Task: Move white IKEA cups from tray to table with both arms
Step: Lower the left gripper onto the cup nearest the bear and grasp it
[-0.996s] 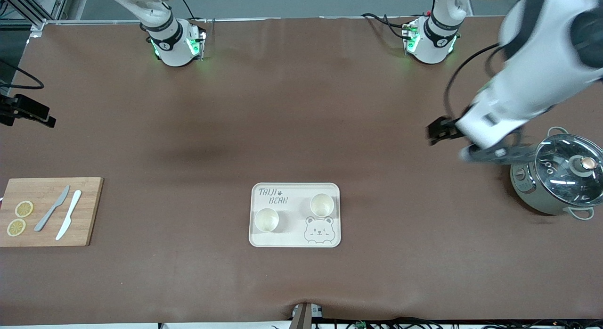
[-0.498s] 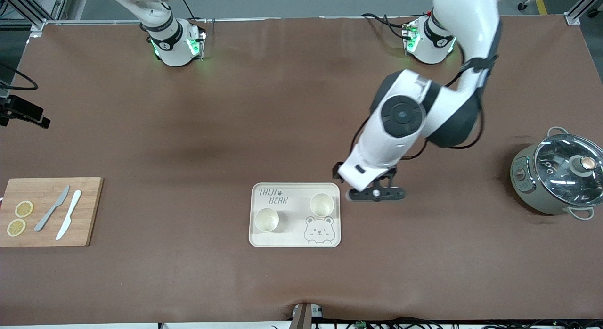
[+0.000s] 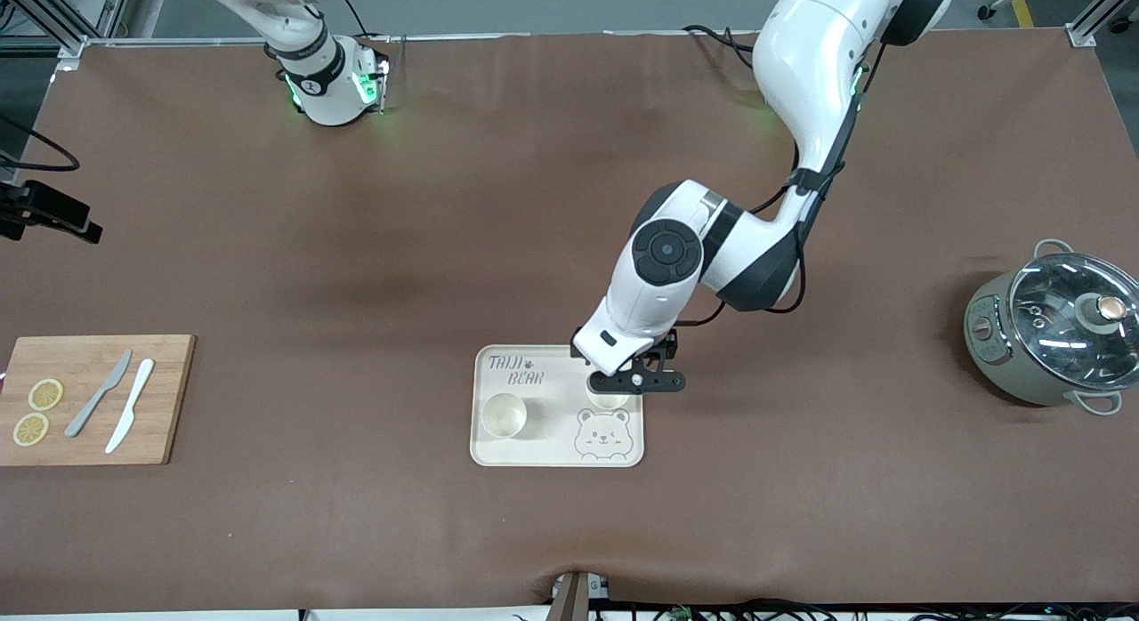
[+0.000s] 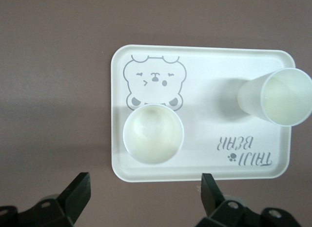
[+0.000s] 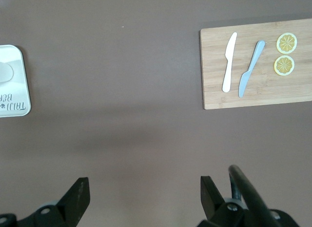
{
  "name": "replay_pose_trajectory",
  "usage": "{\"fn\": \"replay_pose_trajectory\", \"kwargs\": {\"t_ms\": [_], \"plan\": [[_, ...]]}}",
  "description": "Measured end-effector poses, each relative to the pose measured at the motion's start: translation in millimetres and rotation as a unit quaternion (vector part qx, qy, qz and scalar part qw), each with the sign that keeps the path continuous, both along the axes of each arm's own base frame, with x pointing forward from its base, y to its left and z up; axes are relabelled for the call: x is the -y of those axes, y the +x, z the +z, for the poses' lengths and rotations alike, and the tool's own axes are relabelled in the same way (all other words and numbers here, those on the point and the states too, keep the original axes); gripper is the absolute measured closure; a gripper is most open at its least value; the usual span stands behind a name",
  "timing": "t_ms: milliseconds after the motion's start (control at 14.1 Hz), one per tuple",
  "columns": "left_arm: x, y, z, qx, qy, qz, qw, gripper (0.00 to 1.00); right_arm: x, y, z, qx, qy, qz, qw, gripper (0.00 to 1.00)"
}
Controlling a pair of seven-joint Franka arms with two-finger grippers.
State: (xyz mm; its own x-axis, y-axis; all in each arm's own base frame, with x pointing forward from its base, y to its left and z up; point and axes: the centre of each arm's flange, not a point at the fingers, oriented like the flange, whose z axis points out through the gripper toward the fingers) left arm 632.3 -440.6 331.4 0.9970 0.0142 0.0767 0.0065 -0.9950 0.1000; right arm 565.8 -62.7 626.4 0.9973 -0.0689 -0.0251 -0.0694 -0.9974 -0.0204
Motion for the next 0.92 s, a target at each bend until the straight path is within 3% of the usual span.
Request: {"fn": "replay_pose_trajectory", "kwargs": {"t_ms": [498,925], "plan": [[-15,13,-55,-0.004,0.026,0.002,1.0,0.0,-1,0,-5,-0.008,0.001,0.001,1.0,0.0],[-17,12,-71,-0.008,0.037,-0.001,0.999,0.0,-1,1,-11,-0.013,0.002,0.001,1.0,0.0]]}}
